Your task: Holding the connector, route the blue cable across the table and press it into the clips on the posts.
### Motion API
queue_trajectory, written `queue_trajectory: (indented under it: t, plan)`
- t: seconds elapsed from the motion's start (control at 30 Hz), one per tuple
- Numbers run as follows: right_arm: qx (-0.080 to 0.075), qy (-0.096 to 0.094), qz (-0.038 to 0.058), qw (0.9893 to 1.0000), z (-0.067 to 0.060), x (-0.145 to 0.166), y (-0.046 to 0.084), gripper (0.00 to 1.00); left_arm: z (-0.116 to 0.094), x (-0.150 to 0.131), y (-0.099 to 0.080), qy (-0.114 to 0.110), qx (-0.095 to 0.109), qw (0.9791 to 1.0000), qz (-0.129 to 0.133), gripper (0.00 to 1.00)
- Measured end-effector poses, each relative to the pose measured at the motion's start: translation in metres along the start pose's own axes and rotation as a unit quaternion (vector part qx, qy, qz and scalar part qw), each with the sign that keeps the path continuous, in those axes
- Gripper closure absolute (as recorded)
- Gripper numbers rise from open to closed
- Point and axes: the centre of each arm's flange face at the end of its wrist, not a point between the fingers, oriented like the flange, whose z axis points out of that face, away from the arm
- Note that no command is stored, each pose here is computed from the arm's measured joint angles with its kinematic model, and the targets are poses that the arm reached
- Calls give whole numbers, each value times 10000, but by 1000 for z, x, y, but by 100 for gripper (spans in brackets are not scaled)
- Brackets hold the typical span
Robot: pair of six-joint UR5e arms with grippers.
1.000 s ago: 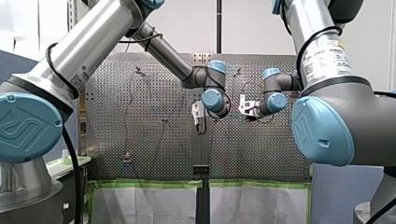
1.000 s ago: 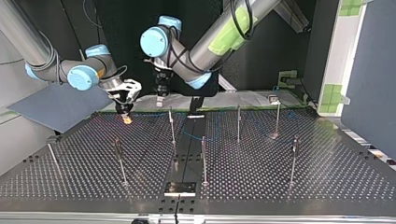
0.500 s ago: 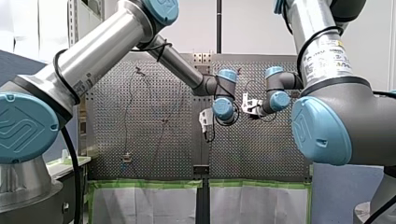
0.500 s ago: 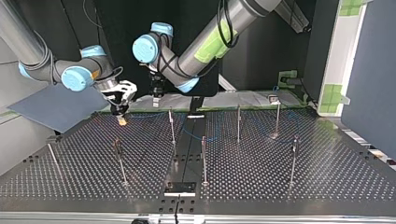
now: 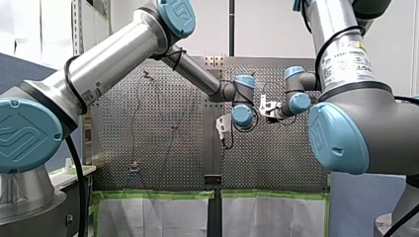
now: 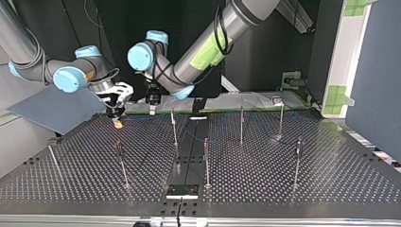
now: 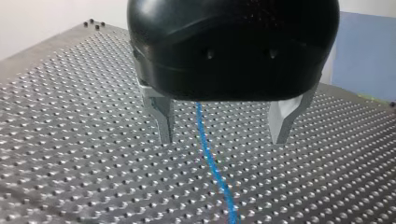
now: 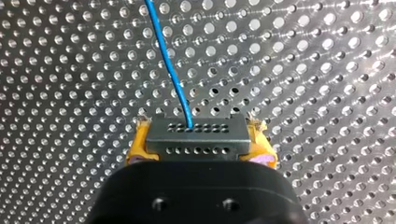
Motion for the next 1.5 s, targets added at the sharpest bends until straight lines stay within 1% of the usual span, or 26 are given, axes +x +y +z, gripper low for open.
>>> queue_trajectory:
  t: [0.1,0.2,0.3,0.37,0.47,0.6,0.7,0.83,0.97,1.07,1.2,1.33,1.4,1.43,1.47,1.5]
  plan:
    - [13,1,1,10000,0,1,2,100,6,9,1,79,-90,9999,41,0]
    - [56,-15,-9,10000,-1,1,2,100,15,17,4,99,-176,9998,44,0]
    - [125,-71,-24,9999,-3,0,1,100,24,22,5,65,-255,9997,26,0]
    - [181,-105,-33,9998,-3,-1,0,100,29,19,3,-8,-275,9996,-21,0]
    - [220,-134,-37,9997,-4,-3,-1,100,35,10,-2,-154,-279,9994,-119,0]
    - [219,-147,-34,9996,-5,-4,1,100,41,-2,-8,-329,-288,9988,-241,0]
    - [215,-146,-34,9997,-5,-4,2,100,46,-8,-11,-417,-272,9983,-304,0]
    - [206,-142,-34,9997,-6,-3,3,100,53,-7,-13,-437,-244,9982,-325,0]
    - [205,-139,-35,9997,-6,-3,4,100,64,2,-10,-387,-279,9984,-291,0]
    - [203,-134,-37,9997,-6,-3,4,100,72,8,-8,-391,-310,9983,-300,0]
    - [199,-129,-36,9997,-6,-2,4,100,79,1,-12,-476,-294,9977,-371,0]
    - [198,-126,-33,9997,-6,-2,4,100,78,-2,-16,-505,-266,9976,-403,0]
    - [198,-123,-33,9997,-6,-2,5,100,77,-2,-19,-507,-257,9976,-406,25]
    - [198,-120,-33,9997,-6,-2,5,100,76,-1,-19,-505,-254,9976,-405,25]
    - [198,-119,-32,9997,-6,-2,5,100,75,-1,-20,-501,-258,9976,-405,47]
    - [198,-116,-30,9997,-6,-2,5,100,75,-1,-20,-495,-270,9976,-405,72]
